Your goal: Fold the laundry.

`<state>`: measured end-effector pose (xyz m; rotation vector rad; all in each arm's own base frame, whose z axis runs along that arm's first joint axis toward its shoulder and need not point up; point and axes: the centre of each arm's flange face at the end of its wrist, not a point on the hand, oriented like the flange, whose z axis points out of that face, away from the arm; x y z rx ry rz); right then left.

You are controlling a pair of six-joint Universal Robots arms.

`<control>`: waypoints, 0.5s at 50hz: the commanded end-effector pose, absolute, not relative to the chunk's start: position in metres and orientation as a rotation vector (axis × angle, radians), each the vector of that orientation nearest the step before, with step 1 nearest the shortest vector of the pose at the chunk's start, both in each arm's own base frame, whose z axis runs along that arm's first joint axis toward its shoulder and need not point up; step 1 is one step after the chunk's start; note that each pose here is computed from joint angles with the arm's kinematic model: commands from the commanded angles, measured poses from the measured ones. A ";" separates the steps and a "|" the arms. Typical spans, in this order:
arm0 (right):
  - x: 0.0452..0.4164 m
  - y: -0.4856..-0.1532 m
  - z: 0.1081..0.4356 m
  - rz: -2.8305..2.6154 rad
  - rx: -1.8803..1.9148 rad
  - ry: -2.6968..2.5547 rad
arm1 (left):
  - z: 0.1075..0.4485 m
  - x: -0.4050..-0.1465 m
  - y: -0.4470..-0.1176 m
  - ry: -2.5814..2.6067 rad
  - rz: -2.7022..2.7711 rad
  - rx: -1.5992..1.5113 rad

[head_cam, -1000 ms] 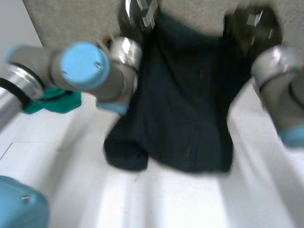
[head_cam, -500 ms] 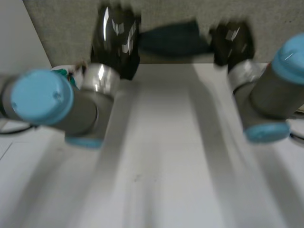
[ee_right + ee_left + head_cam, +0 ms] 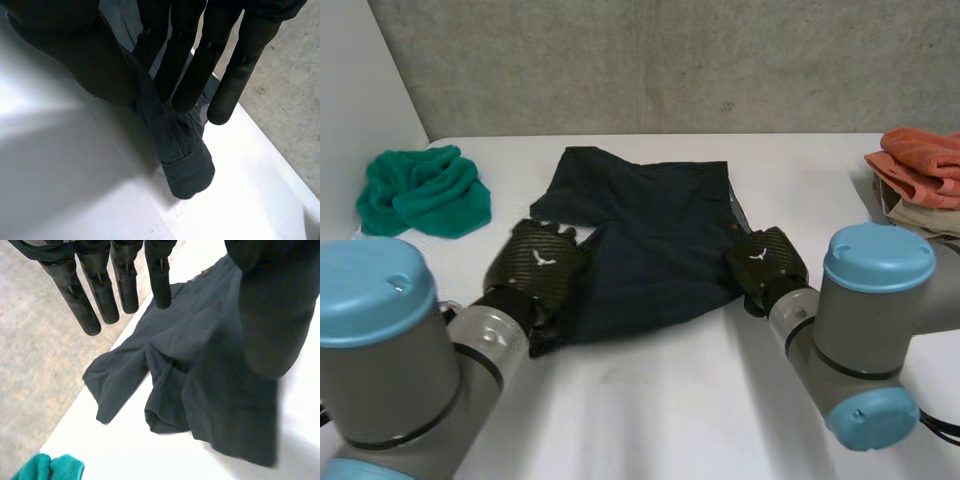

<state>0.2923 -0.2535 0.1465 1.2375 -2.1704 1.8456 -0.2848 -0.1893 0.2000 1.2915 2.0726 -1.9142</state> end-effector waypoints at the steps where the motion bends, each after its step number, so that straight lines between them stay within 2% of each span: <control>1: 0.286 -0.244 0.145 1.832 1.256 -2.205 | 0.195 -0.256 -0.211 2.260 -1.872 1.054; 5: 0.284 -0.242 0.143 1.818 1.258 -2.216 | 0.188 -0.249 -0.217 2.326 -1.849 0.987; 12: 0.284 -0.242 0.143 1.817 1.250 -2.219 | 0.167 -0.254 -0.217 2.467 -1.801 1.011; 25: 0.285 -0.239 0.142 1.815 1.260 -2.219 | 0.149 -0.257 -0.189 2.556 -1.693 1.118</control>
